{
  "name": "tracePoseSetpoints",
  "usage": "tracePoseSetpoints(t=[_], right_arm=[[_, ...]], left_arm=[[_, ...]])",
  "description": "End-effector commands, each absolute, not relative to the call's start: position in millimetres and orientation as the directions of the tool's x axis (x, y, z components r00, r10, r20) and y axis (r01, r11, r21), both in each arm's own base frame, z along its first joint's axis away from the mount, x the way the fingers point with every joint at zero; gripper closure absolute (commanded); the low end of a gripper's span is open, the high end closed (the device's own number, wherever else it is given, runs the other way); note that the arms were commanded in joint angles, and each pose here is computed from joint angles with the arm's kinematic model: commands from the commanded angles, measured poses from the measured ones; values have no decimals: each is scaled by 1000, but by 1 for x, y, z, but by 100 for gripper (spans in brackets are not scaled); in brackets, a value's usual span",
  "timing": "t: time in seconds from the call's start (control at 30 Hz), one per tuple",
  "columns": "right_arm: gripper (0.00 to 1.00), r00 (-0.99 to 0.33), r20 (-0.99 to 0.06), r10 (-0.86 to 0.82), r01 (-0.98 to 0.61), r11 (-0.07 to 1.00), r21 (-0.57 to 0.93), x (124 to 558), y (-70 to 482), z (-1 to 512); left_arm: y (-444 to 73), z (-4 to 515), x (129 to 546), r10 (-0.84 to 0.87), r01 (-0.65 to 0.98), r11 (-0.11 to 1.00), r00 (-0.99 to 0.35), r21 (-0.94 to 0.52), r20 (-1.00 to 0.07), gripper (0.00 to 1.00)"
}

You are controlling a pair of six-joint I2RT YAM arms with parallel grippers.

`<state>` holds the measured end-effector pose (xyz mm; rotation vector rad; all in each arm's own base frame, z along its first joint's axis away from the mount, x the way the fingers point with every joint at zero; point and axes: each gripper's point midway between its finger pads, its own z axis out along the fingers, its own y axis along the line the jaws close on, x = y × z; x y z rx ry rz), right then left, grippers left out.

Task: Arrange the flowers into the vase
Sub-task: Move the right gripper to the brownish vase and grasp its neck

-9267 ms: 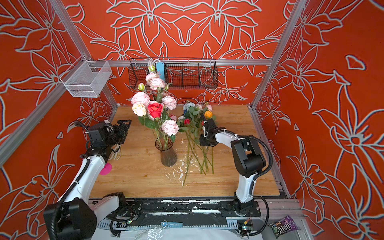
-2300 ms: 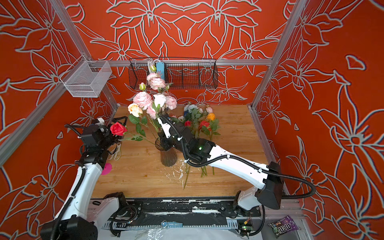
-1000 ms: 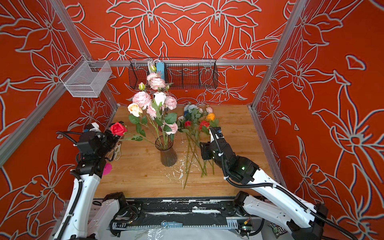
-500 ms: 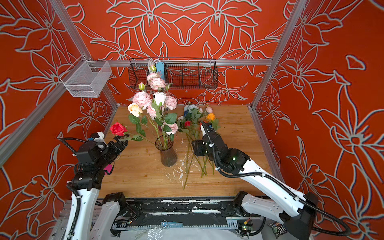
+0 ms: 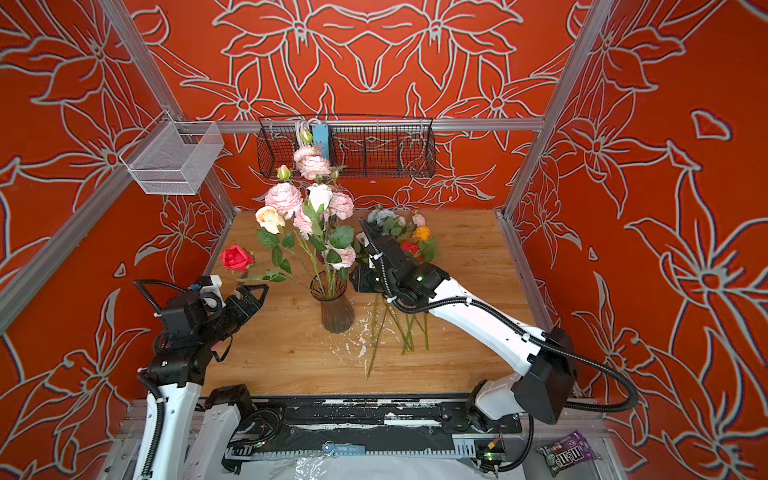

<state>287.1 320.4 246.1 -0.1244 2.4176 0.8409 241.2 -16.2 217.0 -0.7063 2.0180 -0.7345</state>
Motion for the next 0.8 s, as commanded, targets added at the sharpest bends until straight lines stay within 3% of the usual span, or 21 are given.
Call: tracePoseSetpoints(t=[0.0,0.3,0.53,0.77], right_arm=[[61,-865,-494,92,-241,786,569,285,335,247],[63,-891,-453,37,-215,843,493,287,347,225],[72,-911,-412,-10,-204,880,429,289,355,209],[96,-916,-402,12,-169,896,411,292,353,203]], left_arm=[[-21,224,239,-688,-159,677,-483,-719,-541,3],[-27,229,238,-687,-126,665,-490,-736,-537,3],[-29,231,237,-685,-114,664,-488,-739,-540,3],[-31,233,235,-682,-105,664,-491,-740,-542,3]])
